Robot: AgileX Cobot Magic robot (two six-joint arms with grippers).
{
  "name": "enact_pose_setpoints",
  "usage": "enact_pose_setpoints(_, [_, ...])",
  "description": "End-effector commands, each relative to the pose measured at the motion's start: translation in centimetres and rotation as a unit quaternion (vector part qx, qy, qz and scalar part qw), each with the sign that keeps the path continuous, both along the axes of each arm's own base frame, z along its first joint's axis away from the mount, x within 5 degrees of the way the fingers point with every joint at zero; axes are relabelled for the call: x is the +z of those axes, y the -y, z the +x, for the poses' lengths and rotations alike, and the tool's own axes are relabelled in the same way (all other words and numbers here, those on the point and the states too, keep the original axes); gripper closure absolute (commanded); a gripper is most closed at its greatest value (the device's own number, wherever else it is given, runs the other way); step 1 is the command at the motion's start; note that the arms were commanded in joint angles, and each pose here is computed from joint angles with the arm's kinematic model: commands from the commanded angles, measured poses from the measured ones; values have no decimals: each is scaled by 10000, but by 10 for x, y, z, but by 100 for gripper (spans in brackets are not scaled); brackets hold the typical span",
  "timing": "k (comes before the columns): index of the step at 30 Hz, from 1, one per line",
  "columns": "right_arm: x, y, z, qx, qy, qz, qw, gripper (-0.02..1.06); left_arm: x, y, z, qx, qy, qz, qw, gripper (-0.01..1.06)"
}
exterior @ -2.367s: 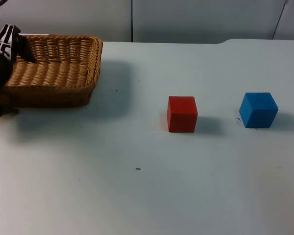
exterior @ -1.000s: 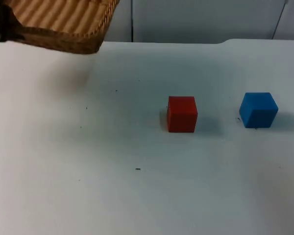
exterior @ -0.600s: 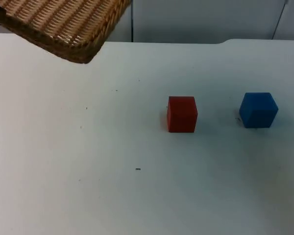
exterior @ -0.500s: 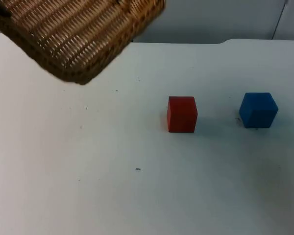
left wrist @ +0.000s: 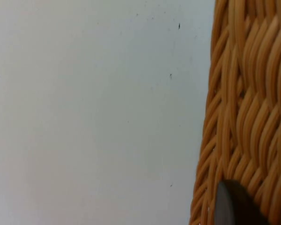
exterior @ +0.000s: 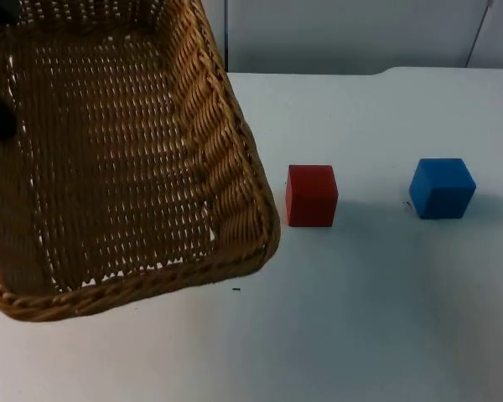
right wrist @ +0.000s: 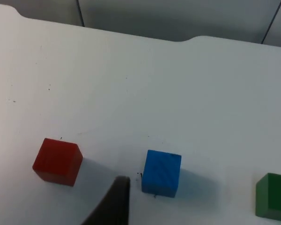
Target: Pick up the basket with the left hand and place the blue cube into the basket with the right hand.
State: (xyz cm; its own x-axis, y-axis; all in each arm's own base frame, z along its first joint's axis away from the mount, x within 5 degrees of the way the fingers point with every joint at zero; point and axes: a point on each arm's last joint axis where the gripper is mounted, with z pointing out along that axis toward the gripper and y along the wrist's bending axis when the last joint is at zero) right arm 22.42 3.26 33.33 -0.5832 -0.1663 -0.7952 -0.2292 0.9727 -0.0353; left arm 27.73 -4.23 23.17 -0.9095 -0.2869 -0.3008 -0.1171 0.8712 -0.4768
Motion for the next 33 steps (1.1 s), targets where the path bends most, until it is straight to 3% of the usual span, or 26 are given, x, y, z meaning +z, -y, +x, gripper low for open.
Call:
enact_pose_setpoints(1, [3, -1, 0, 12, 4, 25, 10000, 6, -8, 2, 1, -156, -177, -7, 9997, 105])
enact_pose_setpoints(7, [2, -1, 0, 17, -31, 21, 10000, 6, -24, 7, 14, -738, -655, -63, 9951, 105])
enact_pose_setpoints(15, [-1, -2, 10, -24, -265, 69, 9996, 6, -20, 9, 36, -908, -645, -113, 9937, 105])
enact_pose_setpoints(21, [-7, -9, 44, -94, -920, 151, 9956, 6, -19, 10, 46, -988, -657, -141, 9928, 105])
enact_pose_setpoints(33, [-46, -38, 124, -100, -1630, 130, 9865, 7, -28, 11, 58, -1103, -779, -155, 9907, 105])
